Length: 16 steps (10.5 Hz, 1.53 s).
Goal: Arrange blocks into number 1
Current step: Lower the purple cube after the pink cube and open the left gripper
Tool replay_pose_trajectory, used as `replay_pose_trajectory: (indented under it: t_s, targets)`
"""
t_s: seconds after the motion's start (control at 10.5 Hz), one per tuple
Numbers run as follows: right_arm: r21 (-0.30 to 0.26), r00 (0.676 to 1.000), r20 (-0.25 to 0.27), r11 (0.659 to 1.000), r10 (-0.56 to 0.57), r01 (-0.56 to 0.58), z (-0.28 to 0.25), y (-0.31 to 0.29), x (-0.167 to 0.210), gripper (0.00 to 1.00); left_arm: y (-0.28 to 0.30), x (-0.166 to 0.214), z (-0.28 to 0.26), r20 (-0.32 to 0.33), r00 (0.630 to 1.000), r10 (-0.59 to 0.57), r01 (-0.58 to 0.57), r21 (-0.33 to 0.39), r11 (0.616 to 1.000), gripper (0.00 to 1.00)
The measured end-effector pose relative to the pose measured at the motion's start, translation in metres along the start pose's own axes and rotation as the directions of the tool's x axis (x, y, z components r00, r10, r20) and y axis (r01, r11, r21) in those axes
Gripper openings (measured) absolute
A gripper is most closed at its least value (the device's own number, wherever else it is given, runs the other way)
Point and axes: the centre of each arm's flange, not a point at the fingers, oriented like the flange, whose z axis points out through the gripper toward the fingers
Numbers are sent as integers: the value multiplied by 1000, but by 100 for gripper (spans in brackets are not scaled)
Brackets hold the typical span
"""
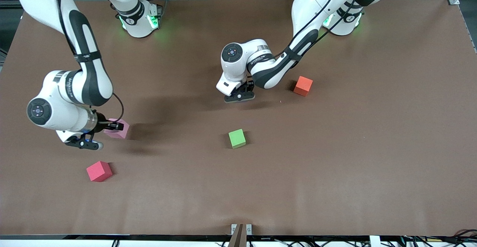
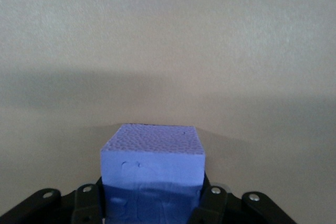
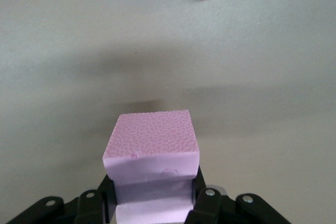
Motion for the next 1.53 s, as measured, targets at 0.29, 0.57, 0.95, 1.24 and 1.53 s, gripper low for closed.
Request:
replay_pose_trajectory:
  t_s: [0.29,0.57,0.95,1.24,1.53]
  targets:
    - [1,1000,2,1000,7,-7,-4,-11,-6,58,0,-3,0,12,1000,-3,3,-3,1000,59]
    - [0,1000,3,1000,3,-3,-3,-15,-7,58,4,1,-9,19,999,-28,29,-25,999,59]
    - [-4,1000,3,1000,2,-2,-3,-26,-10,58,12,-1,-18,20,999,-38,39,-45,998,59]
    - [-7,1000,3,1000,-3,3,-2,-39,-13,58,20,-17,-16,21,999,-25,26,-42,999,81]
    - [-15,1000,3,1000,4,-4,-1,-65,-21,58,19,-16,-16,19,999,-29,30,-42,999,100]
